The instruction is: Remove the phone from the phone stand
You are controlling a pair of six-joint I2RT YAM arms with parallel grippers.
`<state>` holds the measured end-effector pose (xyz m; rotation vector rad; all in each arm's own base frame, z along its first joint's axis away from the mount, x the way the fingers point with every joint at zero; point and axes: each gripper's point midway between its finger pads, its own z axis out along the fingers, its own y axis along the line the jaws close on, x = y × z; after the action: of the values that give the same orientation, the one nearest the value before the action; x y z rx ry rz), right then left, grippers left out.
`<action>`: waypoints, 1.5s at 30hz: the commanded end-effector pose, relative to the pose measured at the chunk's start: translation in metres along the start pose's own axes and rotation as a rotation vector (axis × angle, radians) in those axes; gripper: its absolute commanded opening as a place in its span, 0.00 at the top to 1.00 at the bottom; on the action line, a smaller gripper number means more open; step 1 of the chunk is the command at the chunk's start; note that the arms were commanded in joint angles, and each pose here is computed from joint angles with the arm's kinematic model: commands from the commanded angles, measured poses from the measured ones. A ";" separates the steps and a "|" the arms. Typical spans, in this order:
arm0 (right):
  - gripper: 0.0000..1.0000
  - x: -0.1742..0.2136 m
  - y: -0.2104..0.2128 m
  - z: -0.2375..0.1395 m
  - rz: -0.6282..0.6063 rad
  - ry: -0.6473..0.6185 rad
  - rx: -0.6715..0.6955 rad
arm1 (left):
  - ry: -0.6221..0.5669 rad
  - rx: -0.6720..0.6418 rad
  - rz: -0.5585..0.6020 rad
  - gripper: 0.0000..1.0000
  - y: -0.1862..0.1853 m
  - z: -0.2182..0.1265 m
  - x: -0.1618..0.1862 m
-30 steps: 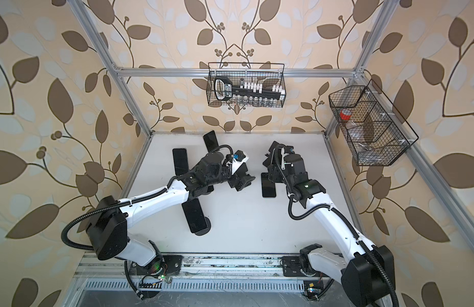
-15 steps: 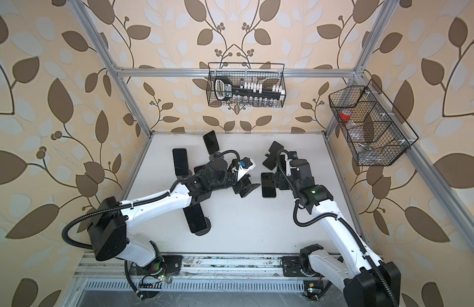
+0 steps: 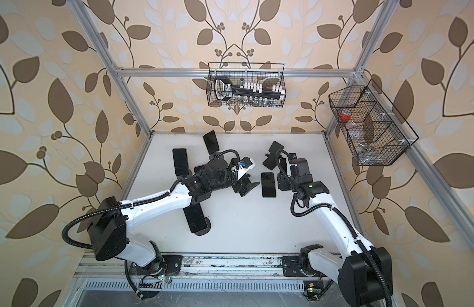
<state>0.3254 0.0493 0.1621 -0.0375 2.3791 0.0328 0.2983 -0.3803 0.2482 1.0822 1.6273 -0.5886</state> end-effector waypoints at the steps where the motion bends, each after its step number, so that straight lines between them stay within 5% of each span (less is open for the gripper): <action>1: 0.50 0.004 0.000 0.006 0.023 0.001 -0.003 | -0.039 -0.037 0.029 0.01 0.006 -0.005 -0.013; 45: 0.52 0.037 -0.014 0.036 0.071 0.163 0.080 | -0.046 -0.063 0.047 0.01 0.010 -0.008 -0.015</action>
<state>0.3200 0.0369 0.1004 0.0745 2.5656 -0.0290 0.3052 -0.3757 0.2477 1.0700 1.6277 -0.5278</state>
